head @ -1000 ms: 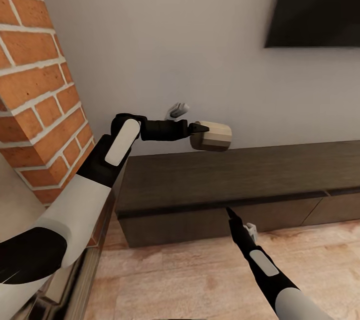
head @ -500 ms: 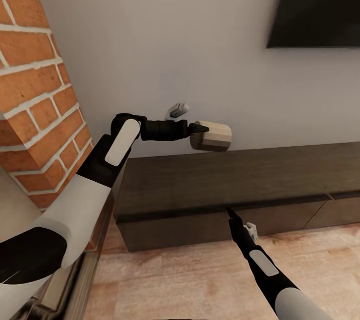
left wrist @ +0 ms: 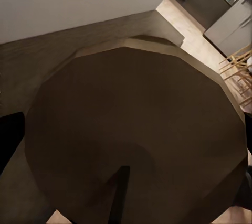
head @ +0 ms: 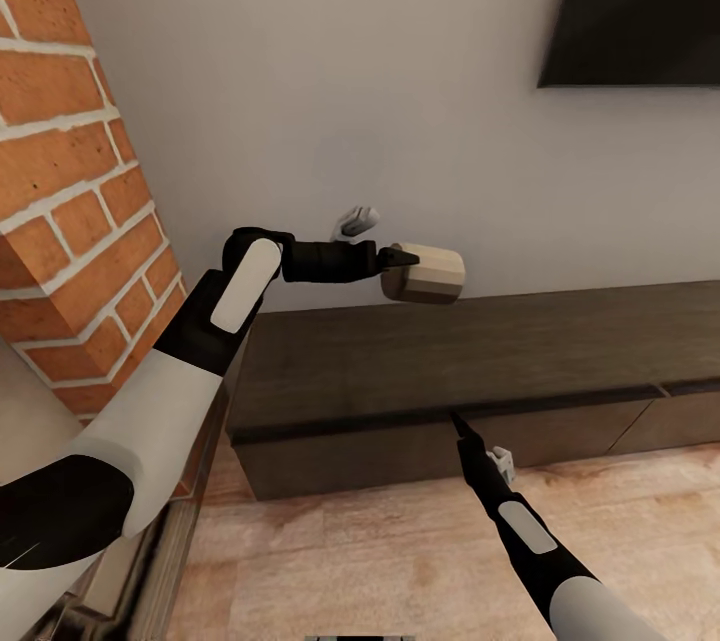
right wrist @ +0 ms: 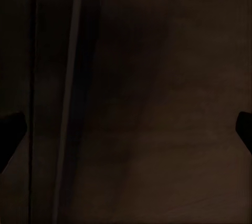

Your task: Place each of the two pumpkins and all three candles from the living room inside a cabinet in the living room (use any cabinet), then make sure every cabinet is closed, and position the cauldron so it is next to a table in the living room.

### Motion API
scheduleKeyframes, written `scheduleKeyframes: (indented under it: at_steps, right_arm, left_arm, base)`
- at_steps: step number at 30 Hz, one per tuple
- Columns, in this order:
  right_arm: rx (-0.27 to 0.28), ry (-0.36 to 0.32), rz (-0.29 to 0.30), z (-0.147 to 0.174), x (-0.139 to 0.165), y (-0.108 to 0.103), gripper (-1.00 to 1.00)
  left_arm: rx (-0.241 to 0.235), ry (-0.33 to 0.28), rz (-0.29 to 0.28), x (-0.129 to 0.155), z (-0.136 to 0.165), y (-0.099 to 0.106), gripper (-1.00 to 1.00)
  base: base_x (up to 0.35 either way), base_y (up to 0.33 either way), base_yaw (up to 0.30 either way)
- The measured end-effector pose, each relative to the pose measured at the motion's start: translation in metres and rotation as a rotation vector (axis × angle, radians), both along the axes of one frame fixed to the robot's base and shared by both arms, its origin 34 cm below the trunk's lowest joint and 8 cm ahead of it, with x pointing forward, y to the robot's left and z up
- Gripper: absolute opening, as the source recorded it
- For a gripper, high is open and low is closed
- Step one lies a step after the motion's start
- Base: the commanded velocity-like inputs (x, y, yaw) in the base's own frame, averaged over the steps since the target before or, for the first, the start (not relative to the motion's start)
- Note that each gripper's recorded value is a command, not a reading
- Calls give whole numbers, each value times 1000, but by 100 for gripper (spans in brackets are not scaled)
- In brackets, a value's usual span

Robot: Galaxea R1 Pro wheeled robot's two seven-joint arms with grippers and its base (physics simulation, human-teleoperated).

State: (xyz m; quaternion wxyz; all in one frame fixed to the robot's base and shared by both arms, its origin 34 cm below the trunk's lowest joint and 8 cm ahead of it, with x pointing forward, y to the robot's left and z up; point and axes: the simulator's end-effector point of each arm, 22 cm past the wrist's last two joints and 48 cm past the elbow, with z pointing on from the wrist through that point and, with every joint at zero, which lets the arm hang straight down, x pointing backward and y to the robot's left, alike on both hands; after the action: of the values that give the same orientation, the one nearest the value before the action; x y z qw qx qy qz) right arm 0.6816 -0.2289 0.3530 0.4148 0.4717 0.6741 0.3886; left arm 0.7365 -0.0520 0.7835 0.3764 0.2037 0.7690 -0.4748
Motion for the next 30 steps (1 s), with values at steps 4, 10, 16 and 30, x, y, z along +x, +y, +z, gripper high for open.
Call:
scheduleKeyframes:
  at_steps: [4, 10, 16, 30]
  right_arm:
    - [-1, 1, 1, 0, 0, 1, 100]
    - [1, 10, 2, -2, -1, 4, 100]
    - [3, 19, 3, -8, -9, 4, 100]
    - [-1, 25, 13, -8, -8, 7, -100]
  left_arm:
    - [1, 0, -1, 0, 0, 0, -100]
    - [1, 0, 0, 0, 0, 0, -100]
    - [3, 0, 1, 0, 0, 0, -100]
    - [9, 1, -1, -1, -3, -1, -100]
  base:
    - [0, 0, 0]
    - [22, 0, 0]
    - [129, 0, 0]
    - [5, 0, 0]
